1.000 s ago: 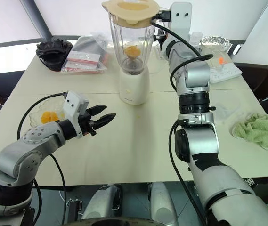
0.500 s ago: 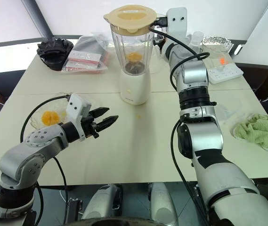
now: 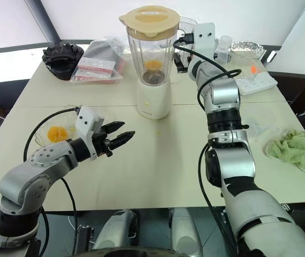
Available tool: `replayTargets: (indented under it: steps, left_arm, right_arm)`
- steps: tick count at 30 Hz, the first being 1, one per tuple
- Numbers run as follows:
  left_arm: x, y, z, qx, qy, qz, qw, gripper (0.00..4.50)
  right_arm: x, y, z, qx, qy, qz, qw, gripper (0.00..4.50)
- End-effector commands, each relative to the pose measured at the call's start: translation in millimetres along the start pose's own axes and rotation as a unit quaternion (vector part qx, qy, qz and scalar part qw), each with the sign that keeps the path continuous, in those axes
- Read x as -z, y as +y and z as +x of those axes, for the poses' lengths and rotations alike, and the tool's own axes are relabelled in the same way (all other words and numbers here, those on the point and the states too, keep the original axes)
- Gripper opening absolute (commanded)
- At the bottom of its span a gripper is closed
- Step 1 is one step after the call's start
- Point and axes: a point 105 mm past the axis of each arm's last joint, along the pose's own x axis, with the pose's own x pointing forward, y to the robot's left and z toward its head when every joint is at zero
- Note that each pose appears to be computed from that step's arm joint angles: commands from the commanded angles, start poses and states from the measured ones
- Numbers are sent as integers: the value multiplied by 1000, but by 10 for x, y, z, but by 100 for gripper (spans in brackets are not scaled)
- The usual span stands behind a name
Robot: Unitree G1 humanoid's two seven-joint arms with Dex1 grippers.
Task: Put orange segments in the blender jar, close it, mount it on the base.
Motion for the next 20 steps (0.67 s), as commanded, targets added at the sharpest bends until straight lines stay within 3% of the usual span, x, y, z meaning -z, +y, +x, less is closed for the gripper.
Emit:
replayTargets:
  steps: [1,4,9,14,20]
  left_arm:
    - [-135,49,-47,-2,-25,12,1000,264]
    - [-147,62,-52,0,-29,0,1000,264]
    - [-141,111,-141,1,-24,1,1000,264]
    - [-283,337,-327,-32,-39,12,999,264]
    - [-325,352,-568,-8,-33,14,999,264]
  right_arm:
    - [-118,-57,-151,-6,-24,-22,999,445]
    - [10,-96,-284,-17,-9,-34,999,445]
    - [251,30,-840,-165,18,-63,984,445]
    - [52,-166,-1335,-224,-20,-85,971,445]
    - [45,-289,-1682,-271,-21,-106,956,445]
